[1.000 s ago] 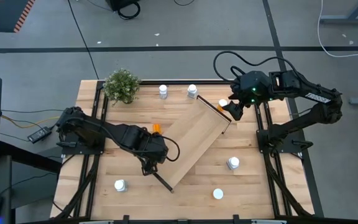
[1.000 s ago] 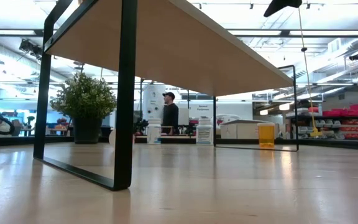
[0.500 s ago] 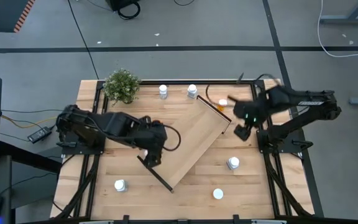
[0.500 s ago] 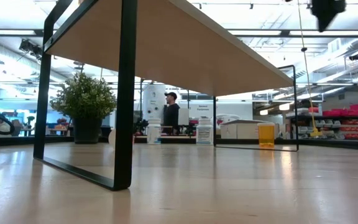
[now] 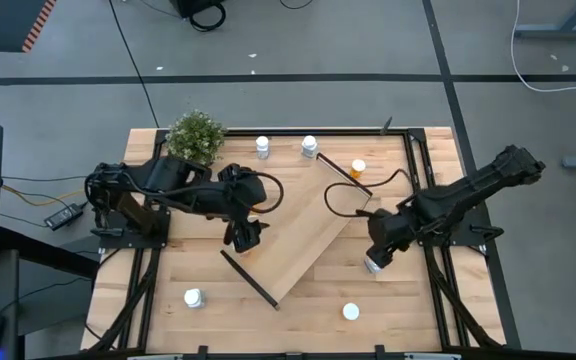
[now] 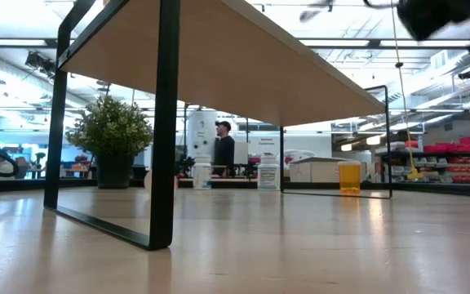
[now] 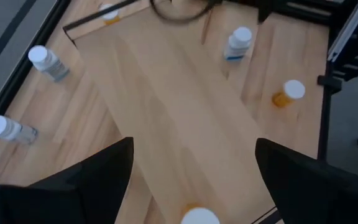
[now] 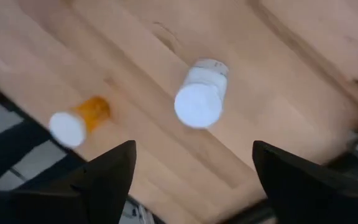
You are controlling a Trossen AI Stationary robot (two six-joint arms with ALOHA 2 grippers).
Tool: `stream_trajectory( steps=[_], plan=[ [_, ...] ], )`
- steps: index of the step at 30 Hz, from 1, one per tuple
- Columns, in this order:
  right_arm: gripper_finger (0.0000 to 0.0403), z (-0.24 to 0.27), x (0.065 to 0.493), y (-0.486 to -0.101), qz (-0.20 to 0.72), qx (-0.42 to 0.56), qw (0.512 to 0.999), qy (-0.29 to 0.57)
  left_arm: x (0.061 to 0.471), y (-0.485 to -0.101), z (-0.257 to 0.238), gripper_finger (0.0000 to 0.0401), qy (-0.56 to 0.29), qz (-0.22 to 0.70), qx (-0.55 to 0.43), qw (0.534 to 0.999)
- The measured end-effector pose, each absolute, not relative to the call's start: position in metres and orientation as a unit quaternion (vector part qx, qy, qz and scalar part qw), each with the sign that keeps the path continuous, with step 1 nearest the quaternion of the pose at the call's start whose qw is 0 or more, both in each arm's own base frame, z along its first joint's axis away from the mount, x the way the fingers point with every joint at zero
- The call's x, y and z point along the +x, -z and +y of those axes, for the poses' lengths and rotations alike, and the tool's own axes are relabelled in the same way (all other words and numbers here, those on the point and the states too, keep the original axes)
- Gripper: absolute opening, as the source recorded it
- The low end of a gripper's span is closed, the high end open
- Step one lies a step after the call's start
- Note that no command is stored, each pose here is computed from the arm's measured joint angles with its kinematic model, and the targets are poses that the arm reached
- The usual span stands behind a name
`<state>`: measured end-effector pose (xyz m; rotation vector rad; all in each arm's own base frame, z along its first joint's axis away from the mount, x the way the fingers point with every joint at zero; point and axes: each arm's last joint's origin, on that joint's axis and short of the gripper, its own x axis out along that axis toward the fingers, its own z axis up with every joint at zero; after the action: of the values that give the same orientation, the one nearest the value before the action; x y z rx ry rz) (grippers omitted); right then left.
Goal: Pick and place medicine bottles onto shelf by color
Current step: Put the right white pill bottle on the shelf
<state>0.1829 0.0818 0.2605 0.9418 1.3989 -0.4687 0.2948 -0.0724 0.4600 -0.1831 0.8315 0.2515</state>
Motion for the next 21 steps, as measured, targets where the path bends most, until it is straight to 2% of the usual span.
stream_trajectory(
  steps=[7,21],
  plan=[
    [0.0358,0.076,0.181,-0.220,0.606,0.426,0.631,0.230,0.288,-0.466,-0.075,0.0343,-0.116,0.401,-0.089,0.904],
    [0.0358,0.075,0.182,-0.195,0.581,0.430,0.653,0.226,0.281,-0.464,-0.082,0.0343,-0.121,0.423,-0.099,0.892]
  ],
)
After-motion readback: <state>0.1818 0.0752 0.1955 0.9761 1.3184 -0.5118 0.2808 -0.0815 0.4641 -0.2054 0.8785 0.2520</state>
